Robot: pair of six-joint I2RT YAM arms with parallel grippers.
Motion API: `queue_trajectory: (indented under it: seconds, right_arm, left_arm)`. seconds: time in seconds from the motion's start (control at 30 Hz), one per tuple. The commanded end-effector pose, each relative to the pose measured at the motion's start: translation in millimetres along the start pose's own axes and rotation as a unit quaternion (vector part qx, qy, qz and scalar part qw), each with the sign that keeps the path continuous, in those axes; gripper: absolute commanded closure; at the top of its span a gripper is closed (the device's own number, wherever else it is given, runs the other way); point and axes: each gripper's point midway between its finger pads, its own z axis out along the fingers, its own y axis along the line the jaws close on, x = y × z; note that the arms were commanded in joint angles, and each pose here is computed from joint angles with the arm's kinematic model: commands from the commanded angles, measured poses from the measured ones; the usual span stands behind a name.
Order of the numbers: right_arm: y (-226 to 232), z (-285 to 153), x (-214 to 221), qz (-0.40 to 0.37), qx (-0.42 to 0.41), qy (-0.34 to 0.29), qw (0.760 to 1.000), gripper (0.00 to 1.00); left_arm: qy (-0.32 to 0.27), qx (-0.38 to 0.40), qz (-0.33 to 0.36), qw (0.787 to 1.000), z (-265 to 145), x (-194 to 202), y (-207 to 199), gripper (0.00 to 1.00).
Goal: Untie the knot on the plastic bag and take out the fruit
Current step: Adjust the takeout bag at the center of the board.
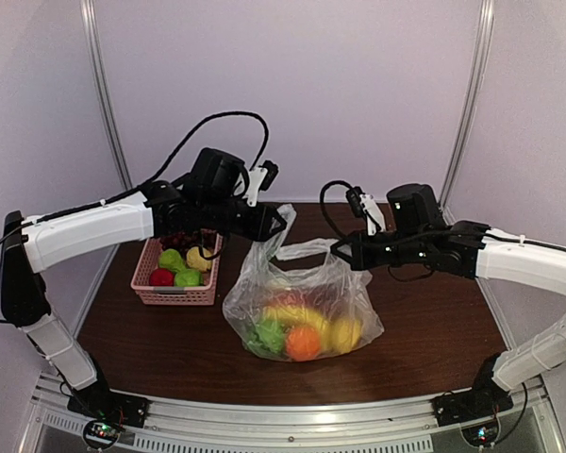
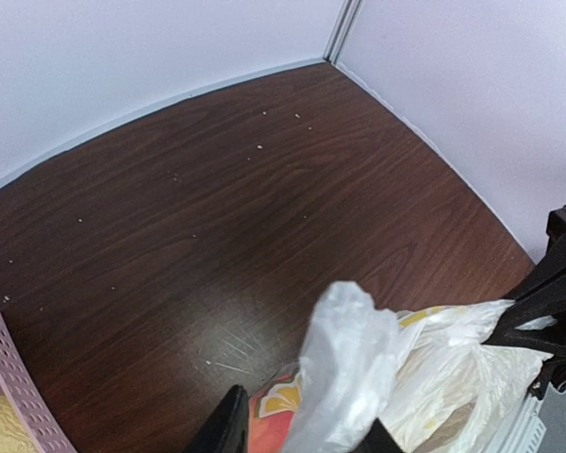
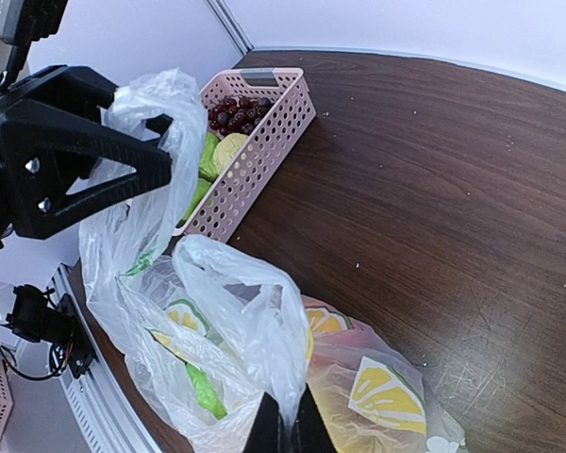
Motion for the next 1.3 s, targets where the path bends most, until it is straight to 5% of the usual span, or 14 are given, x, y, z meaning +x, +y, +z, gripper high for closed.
queue_trajectory:
  seconds: [0.0,0.1,0.43,0.63,0.83,1.03,1.27]
  right_arm:
    - [-8,-12,-12,0.009,0.029,-0.031,0.999,1.00]
    - [-15,-22,-26,0.019,0.054,-0.061,0.997,1.00]
    - [-32,-71,-91,0.022,0.121,-0.171,0.978,1.00]
    - [-38,-86,-77,0.018,0.109,-0.207,0.972,0.98]
    - [-64,-73,-19,0.035,0.136,-0.141,0.980,0.69]
    - [-57,-83,-26,-0.012,0.152,-0.098,0.983,0.34]
    - [-34,-82,-55,-0.056,0.142,-0.047,0.987,0.18]
  left_arm:
    - [-0.028,-0.002,0.007,1.000,-7,-20,0,0.81]
    - [-0.046,-0.017,0.006,0.999,-18,-33,8,0.90]
    - [-0.160,-0.062,0.005,0.985,-96,-105,45,0.95]
    - [-0.156,0.004,0.024,0.988,-90,-76,30,0.95]
    - [-0.132,0.067,0.001,0.989,-73,-28,22,0.97]
    - [-0.132,0.078,-0.011,0.988,-80,-9,21,0.95]
    - [-0.118,0.074,-0.021,0.990,-83,-1,22,0.92]
